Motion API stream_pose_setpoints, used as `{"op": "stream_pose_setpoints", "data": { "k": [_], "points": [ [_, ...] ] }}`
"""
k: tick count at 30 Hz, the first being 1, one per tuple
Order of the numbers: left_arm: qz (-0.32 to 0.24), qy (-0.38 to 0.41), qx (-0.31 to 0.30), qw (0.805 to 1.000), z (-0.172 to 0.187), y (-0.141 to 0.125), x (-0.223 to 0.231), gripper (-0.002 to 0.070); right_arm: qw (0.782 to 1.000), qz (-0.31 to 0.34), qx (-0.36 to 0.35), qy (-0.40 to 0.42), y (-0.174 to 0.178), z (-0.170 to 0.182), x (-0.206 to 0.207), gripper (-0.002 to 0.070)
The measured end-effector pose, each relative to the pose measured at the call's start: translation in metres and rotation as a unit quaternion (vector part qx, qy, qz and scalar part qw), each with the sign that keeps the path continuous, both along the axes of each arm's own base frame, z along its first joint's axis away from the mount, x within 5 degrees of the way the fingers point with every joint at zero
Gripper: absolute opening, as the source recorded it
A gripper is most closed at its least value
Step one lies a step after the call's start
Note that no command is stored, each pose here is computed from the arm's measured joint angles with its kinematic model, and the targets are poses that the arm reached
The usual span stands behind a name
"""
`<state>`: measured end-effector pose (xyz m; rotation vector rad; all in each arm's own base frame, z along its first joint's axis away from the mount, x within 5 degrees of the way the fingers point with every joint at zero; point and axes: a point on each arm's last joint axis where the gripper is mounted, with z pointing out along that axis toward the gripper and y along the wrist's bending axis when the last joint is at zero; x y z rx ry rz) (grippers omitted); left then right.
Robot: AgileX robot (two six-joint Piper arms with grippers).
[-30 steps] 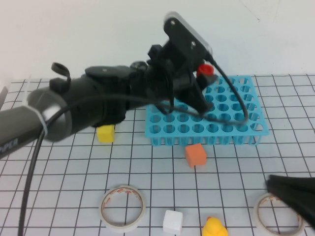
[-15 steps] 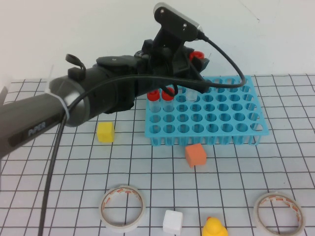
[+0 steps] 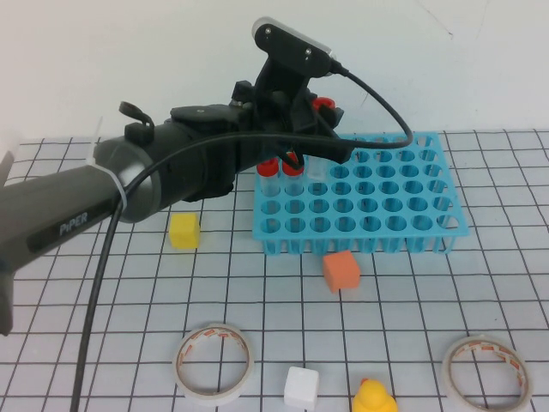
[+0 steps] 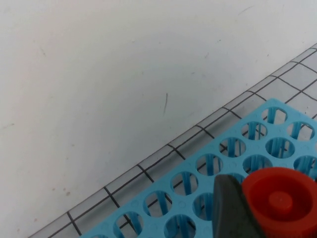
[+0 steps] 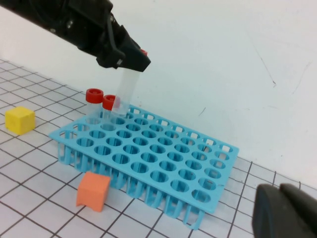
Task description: Place the test tubes
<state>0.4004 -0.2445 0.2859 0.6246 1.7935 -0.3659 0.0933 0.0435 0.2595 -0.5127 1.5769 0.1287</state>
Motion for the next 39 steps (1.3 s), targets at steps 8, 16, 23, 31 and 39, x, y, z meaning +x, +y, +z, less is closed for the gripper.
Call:
{"op": "stream_pose_setpoints", "data": {
  "k": [8, 16, 23, 31, 39],
  "points": [
    [-0.002, 0.014, 0.003, 1.0, -0.018, -0.001, 0.013, 0.0277, 1.0, 0.004, 0.0, 0.001, 0.001, 0.0, 0.0, -0.0001],
    [-0.025, 0.003, 0.01, 1.0, -0.022, -0.007, 0.019, 0.0277, 1.0, 0.006, 0.0, 0.001, 0.001, 0.0, 0.0, -0.0001],
    [-0.02, 0.013, 0.022, 0.999, -0.037, -0.008, 0.023, 0.0277, 1.0, 0.006, 0.0, 0.001, 0.001, 0.0, 0.0, -0.0001],
    [-0.017, 0.018, 0.015, 1.0, -0.04, -0.002, 0.03, 0.0277, 1.0, 0.007, 0.0, 0.001, 0.001, 0.0, -0.001, -0.0001],
    [-0.019, 0.026, -0.007, 0.999, -0.039, 0.002, 0.035, 0.0277, 1.0, 0.006, 0.0, 0.001, 0.001, 0.0, 0.0, -0.0001]
  ]
}}
